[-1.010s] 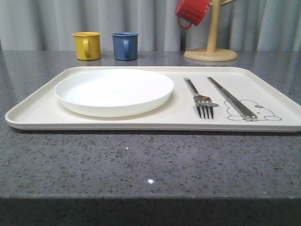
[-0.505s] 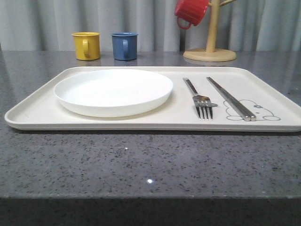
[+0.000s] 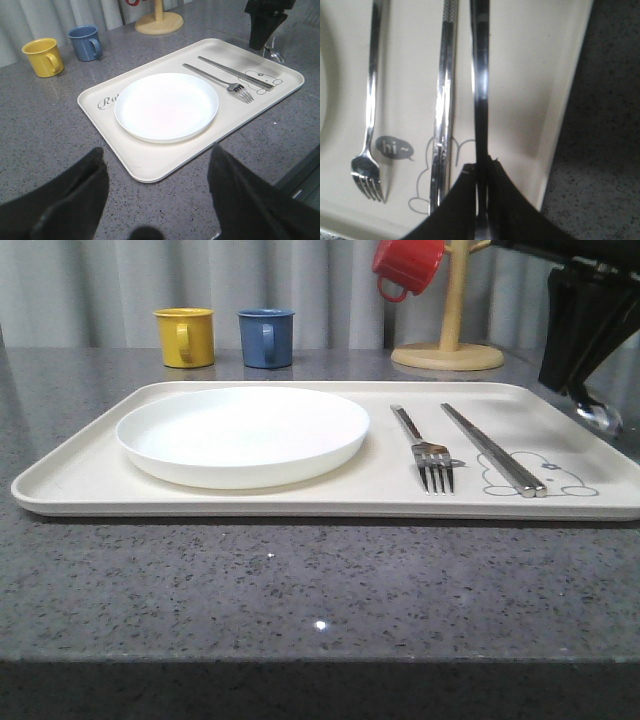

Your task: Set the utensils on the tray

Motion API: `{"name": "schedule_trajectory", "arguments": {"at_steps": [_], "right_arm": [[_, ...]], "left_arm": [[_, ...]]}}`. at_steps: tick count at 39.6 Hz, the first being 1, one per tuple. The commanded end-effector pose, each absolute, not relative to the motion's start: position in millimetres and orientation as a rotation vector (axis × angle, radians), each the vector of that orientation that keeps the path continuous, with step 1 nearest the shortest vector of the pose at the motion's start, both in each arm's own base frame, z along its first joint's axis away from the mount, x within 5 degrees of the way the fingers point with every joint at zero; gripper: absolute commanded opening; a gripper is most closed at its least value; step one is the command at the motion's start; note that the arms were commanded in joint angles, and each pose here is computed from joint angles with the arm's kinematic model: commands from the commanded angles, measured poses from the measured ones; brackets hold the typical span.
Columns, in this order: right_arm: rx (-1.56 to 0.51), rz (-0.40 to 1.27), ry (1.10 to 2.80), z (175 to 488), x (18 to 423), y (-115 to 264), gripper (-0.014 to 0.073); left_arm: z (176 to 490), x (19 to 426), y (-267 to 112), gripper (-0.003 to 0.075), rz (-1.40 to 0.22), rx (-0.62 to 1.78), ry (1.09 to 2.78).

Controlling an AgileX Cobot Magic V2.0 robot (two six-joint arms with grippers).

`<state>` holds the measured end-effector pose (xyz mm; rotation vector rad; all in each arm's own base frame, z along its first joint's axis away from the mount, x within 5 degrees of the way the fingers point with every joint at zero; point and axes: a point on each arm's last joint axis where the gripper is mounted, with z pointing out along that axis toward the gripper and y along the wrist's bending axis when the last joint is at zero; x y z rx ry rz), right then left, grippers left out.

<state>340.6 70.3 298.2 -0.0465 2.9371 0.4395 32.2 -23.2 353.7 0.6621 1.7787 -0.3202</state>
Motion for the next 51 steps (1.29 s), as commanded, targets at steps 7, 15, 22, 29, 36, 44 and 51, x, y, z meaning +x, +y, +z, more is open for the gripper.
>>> {"name": "schedule_trajectory", "arguments": {"at_steps": [7,15,22,29,36,44,51], "right_arm": [[0.007,0.470,2.970,290.8,350.0,72.8,0.0041],[0.007,0.470,2.985,287.6,350.9,73.0,0.0161],[0.007,0.469,2.977,288.5,351.0,72.9,0.0317],[-0.084,0.456,2.924,304.4,343.3,71.4,0.0330],[-0.185,0.432,2.797,340.6,323.1,68.1,0.0330],[-0.224,0.339,2.646,388.2,285.8,57.8,0.0330],[-0.233,0.291,2.502,422.6,241.7,49.1,0.0330]], "left_arm": [[368.0,33.5,-24.4,0.0418,-0.347,0.626,1.691],[368.0,33.5,-24.4,0.0418,-0.347,0.626,1.691],[368.0,33.5,-24.4,0.0418,-0.347,0.626,1.691],[368.0,33.5,-24.4,0.0418,-0.347,0.626,1.691],[368.0,33.5,-24.4,0.0418,-0.347,0.626,1.691],[368.0,33.5,-24.4,0.0418,-0.347,0.626,1.691],[368.0,33.5,-24.4,0.0418,-0.347,0.626,1.691]]}}
